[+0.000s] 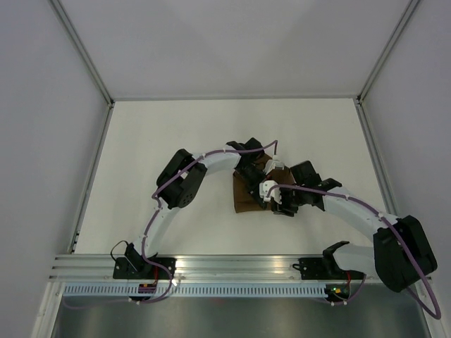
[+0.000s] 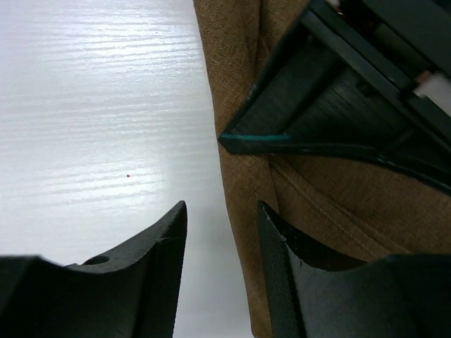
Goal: Fold the napkin, place the utensils inside, and roll it up
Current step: Roll the napkin with the utensil
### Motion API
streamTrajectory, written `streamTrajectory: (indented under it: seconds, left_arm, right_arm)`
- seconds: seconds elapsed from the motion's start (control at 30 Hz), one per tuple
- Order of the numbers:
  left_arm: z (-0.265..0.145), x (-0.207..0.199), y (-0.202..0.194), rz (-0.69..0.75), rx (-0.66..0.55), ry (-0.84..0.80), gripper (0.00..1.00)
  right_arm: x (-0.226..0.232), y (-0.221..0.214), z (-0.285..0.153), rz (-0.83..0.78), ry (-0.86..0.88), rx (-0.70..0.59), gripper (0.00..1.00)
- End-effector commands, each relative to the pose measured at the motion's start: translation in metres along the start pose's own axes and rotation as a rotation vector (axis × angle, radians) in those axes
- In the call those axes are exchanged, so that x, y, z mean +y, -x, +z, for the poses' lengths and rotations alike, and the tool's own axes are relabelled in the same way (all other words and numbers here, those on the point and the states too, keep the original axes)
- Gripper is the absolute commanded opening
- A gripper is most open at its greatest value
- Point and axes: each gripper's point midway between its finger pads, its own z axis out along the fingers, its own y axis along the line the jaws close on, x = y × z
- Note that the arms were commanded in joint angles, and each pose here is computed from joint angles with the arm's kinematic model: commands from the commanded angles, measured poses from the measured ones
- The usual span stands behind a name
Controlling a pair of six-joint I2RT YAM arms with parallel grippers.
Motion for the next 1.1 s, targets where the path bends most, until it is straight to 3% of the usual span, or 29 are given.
streamTrajectory:
  seconds: [0.0, 0.57, 0.73, 1.07]
  left_arm:
    - [0.006, 0.024, -0.026, -0.128, 0.082, 0.071, 0.04]
    - [0.002, 0.025, -0.026, -0.111, 0.078, 0.055, 0.08]
    - [0.002, 0.027, -0.031, -0.121, 0.087, 0.054, 0.08]
    - [0.003, 0.026, -0.033, -0.125, 0.090, 0.042, 0.07]
  right_arm:
    - [-0.012, 0.001, 0.015, -0.060, -0.060, 0.031, 0.50]
    - [-0.015, -0.003, 0.043, -0.095, -0.058, 0.071, 0.48]
    - [-0.021, 0.014, 0.029, -0.128, -0.106, 0.027, 0.57]
    - [-0.018, 0.026, 0.030, -0.155, -0.046, 0.014, 0.60]
